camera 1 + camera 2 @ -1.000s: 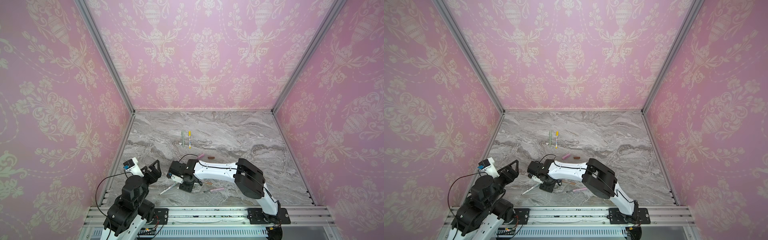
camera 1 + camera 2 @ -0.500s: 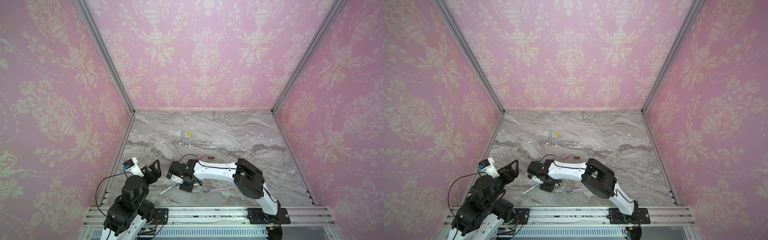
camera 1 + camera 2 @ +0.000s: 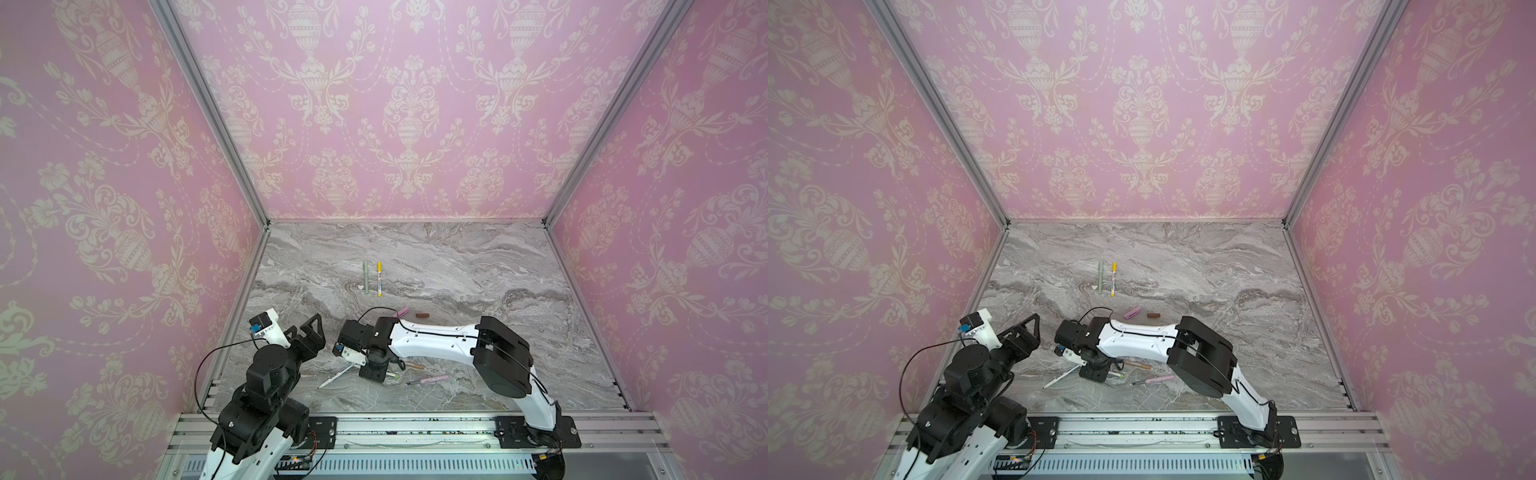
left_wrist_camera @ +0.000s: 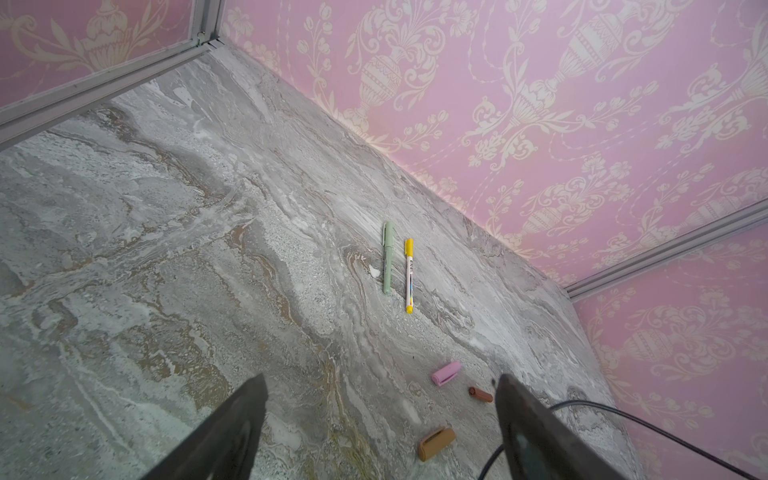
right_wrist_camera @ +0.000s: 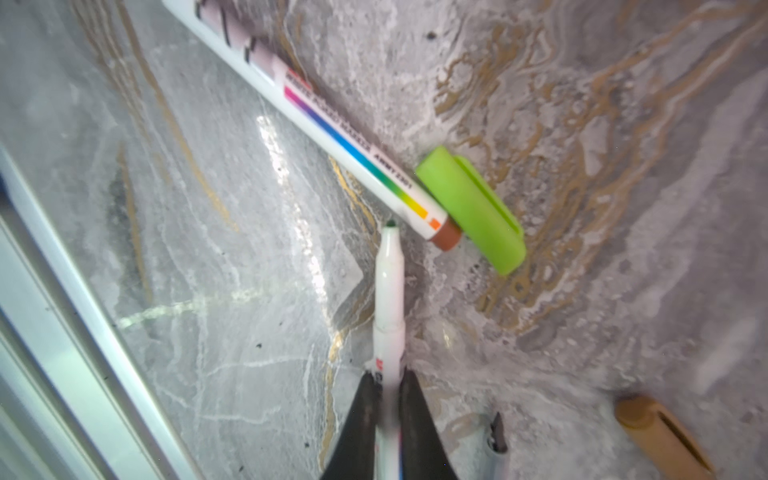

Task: Insert the pens into the pen caps
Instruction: 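Grasp the white pen with right gripper and lift it upright, then close left gripper on the white pen while right gripper holds it out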

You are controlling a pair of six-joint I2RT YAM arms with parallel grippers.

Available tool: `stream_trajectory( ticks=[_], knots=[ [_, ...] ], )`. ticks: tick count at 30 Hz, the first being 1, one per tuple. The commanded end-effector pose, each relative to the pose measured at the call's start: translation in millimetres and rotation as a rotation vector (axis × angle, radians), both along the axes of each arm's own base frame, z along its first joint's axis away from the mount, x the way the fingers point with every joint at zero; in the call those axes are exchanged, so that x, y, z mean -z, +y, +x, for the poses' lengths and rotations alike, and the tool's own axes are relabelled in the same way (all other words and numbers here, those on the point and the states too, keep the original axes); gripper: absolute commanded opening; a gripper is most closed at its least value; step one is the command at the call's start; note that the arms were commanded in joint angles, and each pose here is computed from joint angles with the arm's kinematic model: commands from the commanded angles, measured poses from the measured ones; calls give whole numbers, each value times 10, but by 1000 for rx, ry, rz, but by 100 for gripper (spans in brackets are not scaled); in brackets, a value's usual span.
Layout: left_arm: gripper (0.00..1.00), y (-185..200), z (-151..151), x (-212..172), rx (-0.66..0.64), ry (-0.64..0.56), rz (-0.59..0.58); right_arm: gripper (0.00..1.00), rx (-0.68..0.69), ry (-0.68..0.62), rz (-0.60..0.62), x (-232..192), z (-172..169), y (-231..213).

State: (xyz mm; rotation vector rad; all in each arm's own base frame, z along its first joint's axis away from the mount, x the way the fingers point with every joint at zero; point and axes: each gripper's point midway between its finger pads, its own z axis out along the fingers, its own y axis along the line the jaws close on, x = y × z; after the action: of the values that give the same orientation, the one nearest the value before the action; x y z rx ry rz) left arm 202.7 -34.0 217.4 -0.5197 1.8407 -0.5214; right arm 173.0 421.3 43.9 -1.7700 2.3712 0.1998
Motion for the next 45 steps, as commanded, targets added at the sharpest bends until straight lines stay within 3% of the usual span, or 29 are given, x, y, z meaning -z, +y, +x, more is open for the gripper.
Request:
stream_trajectory(
  ticks=[1,7,14,19,23,31,45],
  knots=[
    [88,-108,89,-387,62,-114,29,8,84,-58,161,-604,291,22],
    [88,-455,212,-776,238,-211,56,6,393,-3,497,-1358,837,-111],
    [85,-1118,201,-979,592,-260,-32,2,781,240,933,-1928,1392,-425],
    [83,-1484,185,-842,795,-179,-134,1,863,342,1103,-2203,1557,-506],
    [81,-1616,247,-689,848,-109,-189,1,842,389,1138,-2314,1540,-439],
    [76,-1657,439,-509,820,-49,-183,1,807,431,1172,-2433,1467,-405],
    [57,-1708,710,-476,776,-45,-202,0,735,465,1195,-2531,1303,-357]
  ],
)
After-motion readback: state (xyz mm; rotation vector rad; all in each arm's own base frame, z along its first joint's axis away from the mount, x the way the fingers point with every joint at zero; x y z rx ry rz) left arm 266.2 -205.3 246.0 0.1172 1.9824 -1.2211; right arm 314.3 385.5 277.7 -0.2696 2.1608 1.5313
